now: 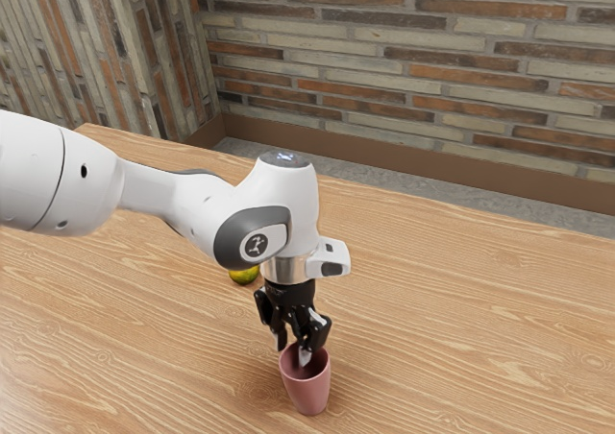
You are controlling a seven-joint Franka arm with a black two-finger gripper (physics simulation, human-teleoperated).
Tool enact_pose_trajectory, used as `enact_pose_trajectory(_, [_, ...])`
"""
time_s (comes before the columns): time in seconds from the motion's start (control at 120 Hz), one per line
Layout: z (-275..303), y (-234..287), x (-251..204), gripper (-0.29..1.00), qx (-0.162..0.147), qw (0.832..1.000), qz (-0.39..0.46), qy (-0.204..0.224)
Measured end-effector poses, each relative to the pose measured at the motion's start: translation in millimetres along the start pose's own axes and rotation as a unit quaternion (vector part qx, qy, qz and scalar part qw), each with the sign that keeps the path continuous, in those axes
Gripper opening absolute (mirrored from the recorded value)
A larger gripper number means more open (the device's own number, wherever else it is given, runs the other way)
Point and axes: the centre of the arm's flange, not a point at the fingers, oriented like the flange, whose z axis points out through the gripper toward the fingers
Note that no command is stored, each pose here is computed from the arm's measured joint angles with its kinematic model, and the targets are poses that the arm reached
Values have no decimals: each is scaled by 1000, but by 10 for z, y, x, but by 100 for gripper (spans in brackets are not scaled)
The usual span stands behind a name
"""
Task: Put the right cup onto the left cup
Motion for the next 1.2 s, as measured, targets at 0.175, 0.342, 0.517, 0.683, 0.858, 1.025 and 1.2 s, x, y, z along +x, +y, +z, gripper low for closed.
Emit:
enact_pose_trajectory(0.175, [-14,-19,1,11,0,1000,-4,1])
enact_pose_trajectory(0.342, [-82,-18,-12,-1,-1,1000,-5,7])
enact_pose_trajectory(0.517, [-314,16,-92,-5,2,1000,1,26])
enact_pose_trajectory(0.683, [-570,24,-157,-7,1,999,2,40])
enact_pose_trajectory(0.858, [-1028,-75,-26,-8,-4,998,-9,62])
enact_pose_trajectory(1.025, [-1434,-360,170,-8,-9,996,-34,76])
enact_pose_trajectory(1.2, [-1712,-692,352,-8,-5,995,-54,84])
